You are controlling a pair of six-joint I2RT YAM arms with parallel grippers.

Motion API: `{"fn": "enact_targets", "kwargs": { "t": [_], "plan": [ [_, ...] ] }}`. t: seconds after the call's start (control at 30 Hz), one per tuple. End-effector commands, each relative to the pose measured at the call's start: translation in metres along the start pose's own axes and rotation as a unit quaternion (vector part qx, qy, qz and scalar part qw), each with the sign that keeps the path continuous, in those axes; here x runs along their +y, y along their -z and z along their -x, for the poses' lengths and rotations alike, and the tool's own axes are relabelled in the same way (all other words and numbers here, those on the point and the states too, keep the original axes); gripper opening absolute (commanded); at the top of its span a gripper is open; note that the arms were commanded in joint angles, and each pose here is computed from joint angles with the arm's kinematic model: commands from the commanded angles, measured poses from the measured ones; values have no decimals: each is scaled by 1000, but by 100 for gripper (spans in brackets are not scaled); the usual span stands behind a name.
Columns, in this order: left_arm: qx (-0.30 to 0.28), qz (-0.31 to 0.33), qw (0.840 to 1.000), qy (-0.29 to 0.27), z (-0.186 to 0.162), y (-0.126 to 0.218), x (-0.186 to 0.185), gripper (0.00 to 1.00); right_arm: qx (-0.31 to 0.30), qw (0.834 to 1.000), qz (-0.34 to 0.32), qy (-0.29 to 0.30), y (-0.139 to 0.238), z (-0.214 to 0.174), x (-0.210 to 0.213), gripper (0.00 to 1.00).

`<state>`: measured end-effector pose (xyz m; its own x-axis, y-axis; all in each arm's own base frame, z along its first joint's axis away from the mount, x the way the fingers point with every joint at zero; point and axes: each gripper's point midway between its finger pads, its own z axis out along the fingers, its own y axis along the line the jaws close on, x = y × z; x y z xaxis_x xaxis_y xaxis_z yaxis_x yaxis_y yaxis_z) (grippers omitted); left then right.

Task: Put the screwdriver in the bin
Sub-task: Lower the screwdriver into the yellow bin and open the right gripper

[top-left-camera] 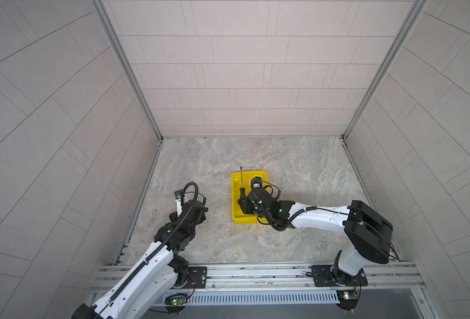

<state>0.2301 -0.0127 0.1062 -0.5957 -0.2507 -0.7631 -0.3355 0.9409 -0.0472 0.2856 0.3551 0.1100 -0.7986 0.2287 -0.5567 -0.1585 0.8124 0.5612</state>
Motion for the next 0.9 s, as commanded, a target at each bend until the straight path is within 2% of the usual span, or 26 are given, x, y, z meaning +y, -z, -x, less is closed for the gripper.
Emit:
{"fn": "enact_targets", "kwargs": {
  "t": [0.0,0.2,0.37,0.63,0.7,0.8,0.87],
  "plan": [
    [-4,14,1000,3,0,-1,5,83,7,1000,-7,-4,-2,-5,-2,14],
    [5,17,1000,-3,-2,-2,5,82,25,999,-25,-3,-10,-16,-13,16],
    [3,18,1000,-2,-2,-2,5,82,41,999,-29,-2,-20,-23,-15,23],
    [3,20,1000,-2,-2,-3,5,82,32,999,-32,0,-19,-17,-15,30],
    [4,21,1000,-3,-2,-3,5,82,30,999,-29,0,-18,-15,-12,35],
    [5,22,1000,-4,-2,-3,5,82,23,999,-32,3,-11,-10,-11,54],
    [5,22,1000,-3,-1,-3,5,82,17,999,-34,9,-6,-5,-10,61]
  ]
}}
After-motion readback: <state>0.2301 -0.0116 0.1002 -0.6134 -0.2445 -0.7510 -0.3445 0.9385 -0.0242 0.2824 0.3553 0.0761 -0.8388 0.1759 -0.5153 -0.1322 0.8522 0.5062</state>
